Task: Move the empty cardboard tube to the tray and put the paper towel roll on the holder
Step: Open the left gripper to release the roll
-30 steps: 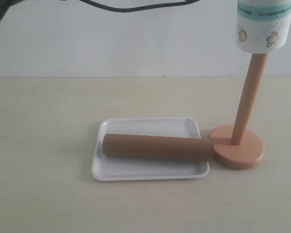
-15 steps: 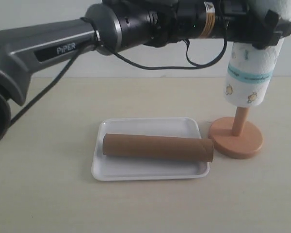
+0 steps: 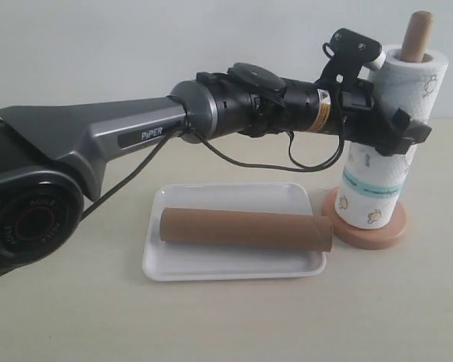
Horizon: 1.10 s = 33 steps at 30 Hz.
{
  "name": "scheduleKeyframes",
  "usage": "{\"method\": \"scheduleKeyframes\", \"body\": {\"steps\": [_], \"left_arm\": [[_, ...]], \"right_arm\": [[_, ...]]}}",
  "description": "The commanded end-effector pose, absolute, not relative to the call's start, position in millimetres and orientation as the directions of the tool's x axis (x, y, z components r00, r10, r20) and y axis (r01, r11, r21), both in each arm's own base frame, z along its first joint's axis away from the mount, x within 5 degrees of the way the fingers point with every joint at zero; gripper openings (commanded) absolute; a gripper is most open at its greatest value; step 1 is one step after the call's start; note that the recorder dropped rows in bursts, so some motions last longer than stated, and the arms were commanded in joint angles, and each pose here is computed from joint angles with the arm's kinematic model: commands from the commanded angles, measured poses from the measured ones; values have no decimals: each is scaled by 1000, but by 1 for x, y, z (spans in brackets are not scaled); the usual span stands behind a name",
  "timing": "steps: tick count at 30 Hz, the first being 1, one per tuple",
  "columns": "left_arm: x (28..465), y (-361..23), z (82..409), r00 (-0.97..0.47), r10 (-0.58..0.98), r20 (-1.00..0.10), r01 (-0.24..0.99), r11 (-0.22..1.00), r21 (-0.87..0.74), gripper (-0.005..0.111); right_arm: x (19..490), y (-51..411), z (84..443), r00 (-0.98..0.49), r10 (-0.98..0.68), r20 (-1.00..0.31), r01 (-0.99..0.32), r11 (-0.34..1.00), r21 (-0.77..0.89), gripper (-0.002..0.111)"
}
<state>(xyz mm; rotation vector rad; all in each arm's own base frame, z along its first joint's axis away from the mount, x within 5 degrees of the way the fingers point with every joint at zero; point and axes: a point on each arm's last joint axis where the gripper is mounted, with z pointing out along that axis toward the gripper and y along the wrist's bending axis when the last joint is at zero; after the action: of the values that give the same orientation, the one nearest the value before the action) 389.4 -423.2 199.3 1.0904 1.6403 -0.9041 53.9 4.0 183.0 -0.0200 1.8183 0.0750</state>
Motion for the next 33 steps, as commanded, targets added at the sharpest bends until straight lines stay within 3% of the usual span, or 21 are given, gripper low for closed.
{"method": "scheduleKeyframes", "body": {"steps": [1, 7, 10, 24, 33], "left_arm": [[385, -426, 194, -181, 253, -950, 952, 287, -106, 20], [385, -426, 194, -256, 232, -938, 938, 295, -183, 75], [383, -426, 195, -282, 224, -933, 934, 285, -214, 90], [383, -411, 202, -261, 225, -939, 965, 99, -244, 91], [395, -391, 224, -207, 204, -957, 977, 100, -190, 91]], "right_arm": [[54, 3, 184, -236, 22, -971, -48, 998, 34, 0], [54, 3, 184, -236, 22, -971, -48, 998, 34, 0], [54, 3, 184, -236, 22, -971, -48, 998, 34, 0], [54, 3, 184, -236, 22, -971, -48, 998, 34, 0], [54, 3, 184, -236, 22, -971, -48, 998, 34, 0]]}}
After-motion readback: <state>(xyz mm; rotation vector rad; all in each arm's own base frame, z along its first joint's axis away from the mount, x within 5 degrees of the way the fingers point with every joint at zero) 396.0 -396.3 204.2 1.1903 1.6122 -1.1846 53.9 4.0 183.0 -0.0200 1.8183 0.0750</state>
